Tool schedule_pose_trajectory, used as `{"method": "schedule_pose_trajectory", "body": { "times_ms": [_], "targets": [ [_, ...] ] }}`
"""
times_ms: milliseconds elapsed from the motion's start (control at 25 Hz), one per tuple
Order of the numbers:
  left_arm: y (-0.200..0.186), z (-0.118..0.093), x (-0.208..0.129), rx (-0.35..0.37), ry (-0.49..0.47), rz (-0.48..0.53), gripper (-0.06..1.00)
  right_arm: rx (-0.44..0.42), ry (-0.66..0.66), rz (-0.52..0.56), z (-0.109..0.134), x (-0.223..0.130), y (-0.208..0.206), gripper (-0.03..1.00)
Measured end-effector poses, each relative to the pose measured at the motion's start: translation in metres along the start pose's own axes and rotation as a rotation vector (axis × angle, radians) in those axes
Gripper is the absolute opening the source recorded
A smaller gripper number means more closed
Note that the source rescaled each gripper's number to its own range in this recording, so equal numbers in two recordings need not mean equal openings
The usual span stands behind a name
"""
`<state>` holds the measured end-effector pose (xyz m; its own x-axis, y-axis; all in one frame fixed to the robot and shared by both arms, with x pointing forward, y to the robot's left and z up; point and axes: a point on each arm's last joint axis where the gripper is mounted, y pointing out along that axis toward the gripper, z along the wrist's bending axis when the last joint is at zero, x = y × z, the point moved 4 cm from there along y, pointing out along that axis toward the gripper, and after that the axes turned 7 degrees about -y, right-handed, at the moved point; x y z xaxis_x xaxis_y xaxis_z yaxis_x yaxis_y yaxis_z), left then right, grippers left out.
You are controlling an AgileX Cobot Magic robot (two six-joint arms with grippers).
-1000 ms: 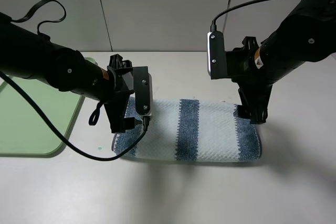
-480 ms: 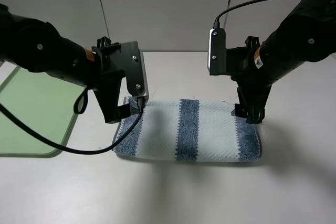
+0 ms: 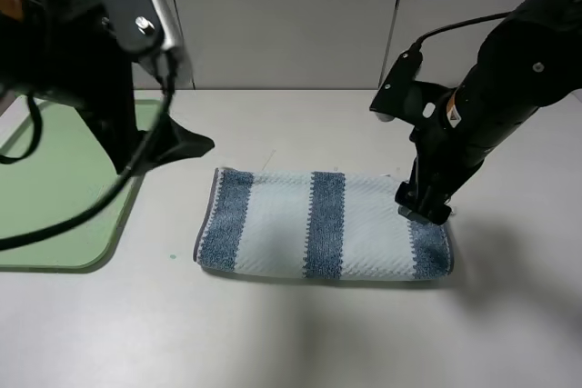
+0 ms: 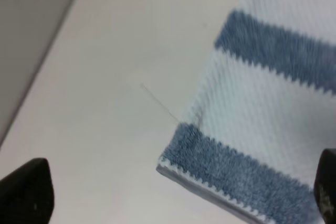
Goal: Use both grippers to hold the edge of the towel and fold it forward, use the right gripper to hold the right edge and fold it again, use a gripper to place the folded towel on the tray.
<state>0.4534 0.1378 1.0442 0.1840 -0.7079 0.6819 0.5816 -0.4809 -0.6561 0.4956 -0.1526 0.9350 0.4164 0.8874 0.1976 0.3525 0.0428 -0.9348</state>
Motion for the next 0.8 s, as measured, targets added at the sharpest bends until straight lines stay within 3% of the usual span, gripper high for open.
{"method": "schedule_pose_trajectory", "body": {
  "times_ms": [200, 360, 560, 800],
  "targets": [
    [-0.053, -0.003, 0.002, 0.022, -0.112, -0.071, 1.00, 0.085, 0.192, 0.040, 0.011, -0.004, -0.001, 1.00],
    [-0.090, -0.009, -0.010, 0.029, -0.234, -0.067, 1.00, 0.156, 0.288, 0.043, 0.021, -0.002, -0.002, 1.00],
    [-0.130, -0.016, -0.038, 0.073, -0.394, -0.001, 1.00, 0.216, 0.358, 0.035, 0.028, 0.001, -0.003, 1.00],
    [-0.172, -0.035, -0.081, 0.122, -0.550, -0.046, 1.00, 0.245, 0.392, 0.029, 0.031, 0.003, -0.004, 1.00]
  ]
}}
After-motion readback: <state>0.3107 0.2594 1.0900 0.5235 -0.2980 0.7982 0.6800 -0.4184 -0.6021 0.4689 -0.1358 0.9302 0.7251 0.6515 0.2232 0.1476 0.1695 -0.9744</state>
